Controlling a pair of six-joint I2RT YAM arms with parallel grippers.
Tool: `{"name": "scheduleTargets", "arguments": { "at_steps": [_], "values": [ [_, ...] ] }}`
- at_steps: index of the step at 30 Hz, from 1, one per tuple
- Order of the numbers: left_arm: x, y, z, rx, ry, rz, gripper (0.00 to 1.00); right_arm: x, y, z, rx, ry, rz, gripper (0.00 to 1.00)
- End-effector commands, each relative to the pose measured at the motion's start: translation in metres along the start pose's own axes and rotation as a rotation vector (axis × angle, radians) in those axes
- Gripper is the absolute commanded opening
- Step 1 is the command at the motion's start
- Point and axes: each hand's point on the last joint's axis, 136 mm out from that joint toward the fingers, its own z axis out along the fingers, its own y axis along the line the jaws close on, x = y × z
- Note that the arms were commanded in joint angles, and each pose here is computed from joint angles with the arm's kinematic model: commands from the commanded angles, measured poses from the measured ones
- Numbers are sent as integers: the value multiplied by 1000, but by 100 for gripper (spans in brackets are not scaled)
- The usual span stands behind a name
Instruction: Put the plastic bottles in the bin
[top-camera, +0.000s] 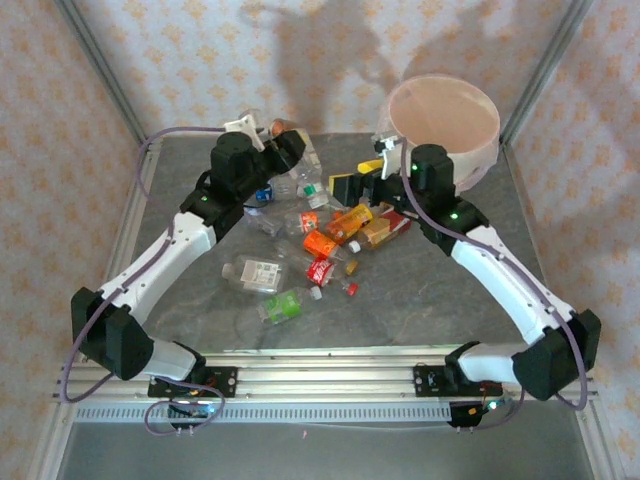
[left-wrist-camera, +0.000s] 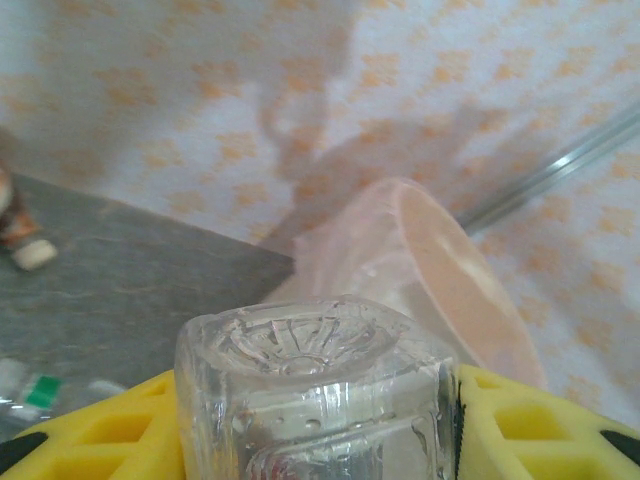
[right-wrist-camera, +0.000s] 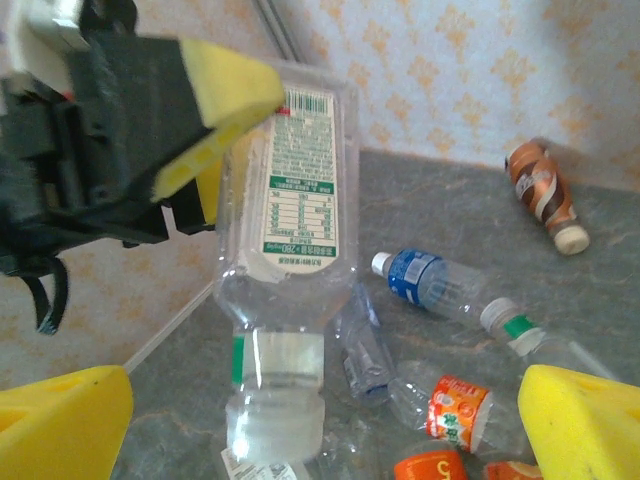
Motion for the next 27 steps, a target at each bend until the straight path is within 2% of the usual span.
{"name": "scheduleTargets", "arguments": {
  "at_steps": [1, 3, 6, 8, 10, 12, 15, 17, 19, 27],
  "values": [
    [-8, -50, -4, 168, -12, 29, 43, -27, 14, 4, -55, -63, 14, 99],
    [-3, -61, -3, 211, 2, 20, 43, -22, 17, 12, -96, -32, 33, 99],
    [5, -72, 1, 243, 32, 20, 43, -6, 43, 20, -282, 67, 3, 99],
    [11, -75, 5, 250, 46, 19, 43, -6, 49, 22, -331, 76, 6, 99],
    [16, -77, 9, 262, 60, 10, 43, -14, 41, 26, -281, 29, 8, 99],
    [17, -78, 11, 273, 61, 3, 43, -21, 21, 31, -170, -19, 20, 99],
    [22, -70, 17, 246, 65, -4, 43, -27, 6, 35, -86, -41, 38, 99],
    [25, -69, 20, 250, 73, -9, 43, -27, 3, 38, -72, -36, 53, 94],
    [27, -70, 20, 257, 81, -11, 43, -24, -1, 41, -61, -25, 76, 82],
    [26, -73, 15, 264, 87, -2, 45, -16, 3, 35, -80, -13, 3, 57]
  ]
}}
